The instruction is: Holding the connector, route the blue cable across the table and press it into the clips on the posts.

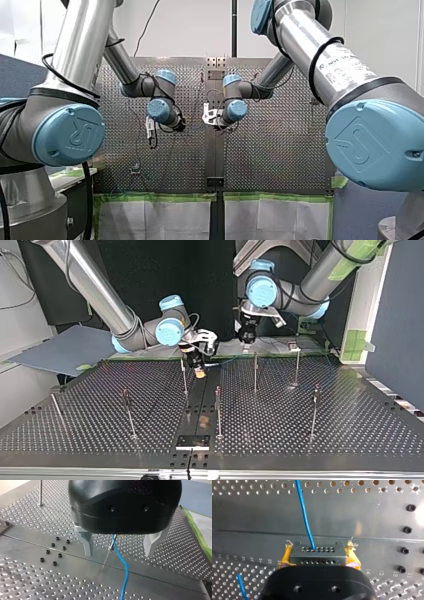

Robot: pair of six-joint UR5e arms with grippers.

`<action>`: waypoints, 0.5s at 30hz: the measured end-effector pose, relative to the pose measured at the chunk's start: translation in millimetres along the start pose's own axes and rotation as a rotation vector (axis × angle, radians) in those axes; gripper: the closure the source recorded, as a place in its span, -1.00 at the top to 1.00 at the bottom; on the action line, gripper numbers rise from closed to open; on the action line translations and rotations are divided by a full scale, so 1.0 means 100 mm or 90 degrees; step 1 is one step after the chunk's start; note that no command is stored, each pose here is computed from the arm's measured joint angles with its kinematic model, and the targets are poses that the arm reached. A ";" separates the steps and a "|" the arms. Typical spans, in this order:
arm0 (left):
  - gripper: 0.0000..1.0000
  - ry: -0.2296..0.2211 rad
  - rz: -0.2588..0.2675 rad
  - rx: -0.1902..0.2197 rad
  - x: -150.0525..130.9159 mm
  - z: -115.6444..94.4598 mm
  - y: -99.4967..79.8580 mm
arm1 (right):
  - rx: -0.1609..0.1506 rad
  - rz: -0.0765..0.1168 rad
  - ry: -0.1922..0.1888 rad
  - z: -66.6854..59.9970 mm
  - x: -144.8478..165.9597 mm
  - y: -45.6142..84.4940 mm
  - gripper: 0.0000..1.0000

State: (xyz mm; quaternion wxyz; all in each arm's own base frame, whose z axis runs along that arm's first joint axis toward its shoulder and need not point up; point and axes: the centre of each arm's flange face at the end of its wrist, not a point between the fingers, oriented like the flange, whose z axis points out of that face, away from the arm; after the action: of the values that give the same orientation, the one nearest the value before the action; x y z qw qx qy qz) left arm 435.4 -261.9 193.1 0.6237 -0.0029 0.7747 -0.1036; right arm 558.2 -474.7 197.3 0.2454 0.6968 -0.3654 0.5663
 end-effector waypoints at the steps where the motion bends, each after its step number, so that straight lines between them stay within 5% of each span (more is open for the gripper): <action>1: 1.00 -0.002 -0.002 0.001 0.02 0.02 -0.01 | 0.000 0.000 0.000 0.00 0.00 0.00 -1.00; 15: 1.00 -0.033 -0.037 -0.015 0.15 0.45 -0.18 | -0.001 0.001 -0.001 0.00 0.00 0.01 -1.00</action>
State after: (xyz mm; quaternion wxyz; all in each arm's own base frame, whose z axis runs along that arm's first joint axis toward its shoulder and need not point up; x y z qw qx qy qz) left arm 473.6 -288.3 172.5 0.6399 -0.0355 0.7593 -0.1128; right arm 557.1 -475.5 197.5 0.2454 0.6964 -0.3669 0.5659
